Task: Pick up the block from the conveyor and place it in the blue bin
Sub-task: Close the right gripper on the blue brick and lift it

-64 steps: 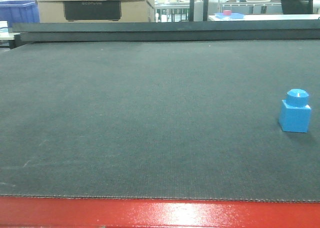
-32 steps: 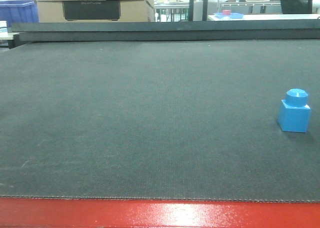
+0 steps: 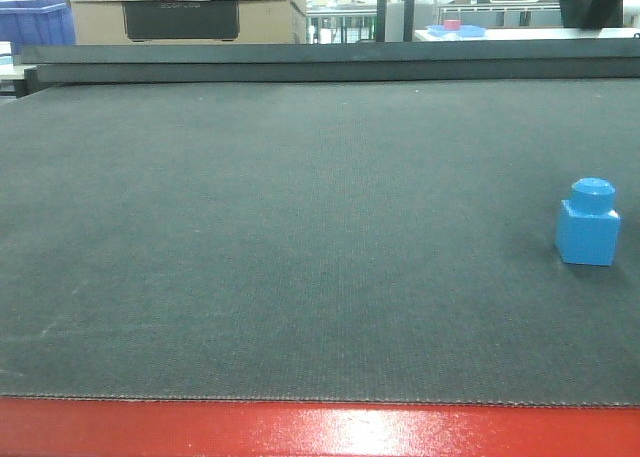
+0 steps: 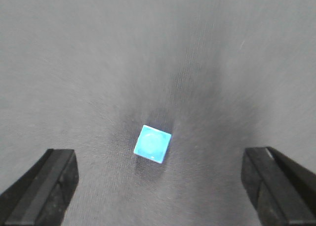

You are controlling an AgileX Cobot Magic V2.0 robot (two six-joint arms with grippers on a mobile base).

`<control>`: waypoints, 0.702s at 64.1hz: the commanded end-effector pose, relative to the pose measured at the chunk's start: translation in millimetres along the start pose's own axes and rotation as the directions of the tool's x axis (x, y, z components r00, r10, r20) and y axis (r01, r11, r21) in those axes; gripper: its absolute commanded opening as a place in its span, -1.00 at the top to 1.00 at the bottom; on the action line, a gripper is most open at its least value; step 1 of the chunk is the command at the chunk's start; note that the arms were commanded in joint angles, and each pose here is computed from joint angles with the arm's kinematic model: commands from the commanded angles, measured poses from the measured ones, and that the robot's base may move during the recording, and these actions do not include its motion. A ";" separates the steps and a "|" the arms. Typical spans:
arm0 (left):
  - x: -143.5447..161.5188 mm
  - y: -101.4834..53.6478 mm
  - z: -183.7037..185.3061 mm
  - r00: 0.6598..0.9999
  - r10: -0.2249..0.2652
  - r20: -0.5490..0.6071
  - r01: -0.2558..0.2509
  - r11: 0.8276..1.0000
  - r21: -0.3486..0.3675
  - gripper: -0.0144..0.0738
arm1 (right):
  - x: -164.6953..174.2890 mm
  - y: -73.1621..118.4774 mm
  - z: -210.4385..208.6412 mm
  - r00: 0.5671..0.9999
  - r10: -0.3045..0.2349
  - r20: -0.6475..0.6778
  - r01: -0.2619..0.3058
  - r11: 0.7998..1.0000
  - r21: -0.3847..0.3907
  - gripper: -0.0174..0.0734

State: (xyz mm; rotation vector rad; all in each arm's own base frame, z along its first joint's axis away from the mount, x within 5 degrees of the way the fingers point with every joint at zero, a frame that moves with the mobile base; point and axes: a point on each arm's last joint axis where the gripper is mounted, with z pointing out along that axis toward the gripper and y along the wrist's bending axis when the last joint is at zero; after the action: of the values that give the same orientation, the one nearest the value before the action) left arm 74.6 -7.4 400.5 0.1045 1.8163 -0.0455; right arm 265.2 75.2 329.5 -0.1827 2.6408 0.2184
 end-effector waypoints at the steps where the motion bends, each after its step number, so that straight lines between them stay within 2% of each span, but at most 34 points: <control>1: -3.1 -0.3 -0.4 1.000 0.000 0.017 -0.001 1.000 0.005 -0.64 | -6.1 -0.4 25.4 0.997 0.054 -0.059 -0.053 0.999 0.013 -0.64; 13: -3.0 -0.4 -0.4 1.000 -0.001 0.017 0.001 1.000 0.006 -0.64 | -7.8 -3.0 67.8 0.975 0.154 -0.159 -0.148 0.988 0.048 -0.64; 25: -2.9 -0.6 -0.4 1.000 -0.002 0.015 0.002 1.000 0.008 -0.64 | -8.3 -4.6 90.6 0.963 0.203 -0.179 -0.194 0.979 0.066 -0.64; 45: -2.6 -0.6 -0.4 1.000 -0.002 0.013 0.002 1.000 0.008 -0.64 | 0.3 -0.6 111.5 0.950 0.200 -0.240 -0.186 0.979 0.080 -0.64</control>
State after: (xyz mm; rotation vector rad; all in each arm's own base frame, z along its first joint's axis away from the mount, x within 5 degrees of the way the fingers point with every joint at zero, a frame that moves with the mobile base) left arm 74.5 -7.3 400.2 0.1053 1.8201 -0.0437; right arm 315.1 93.0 236.6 0.0789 2.9078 0.1989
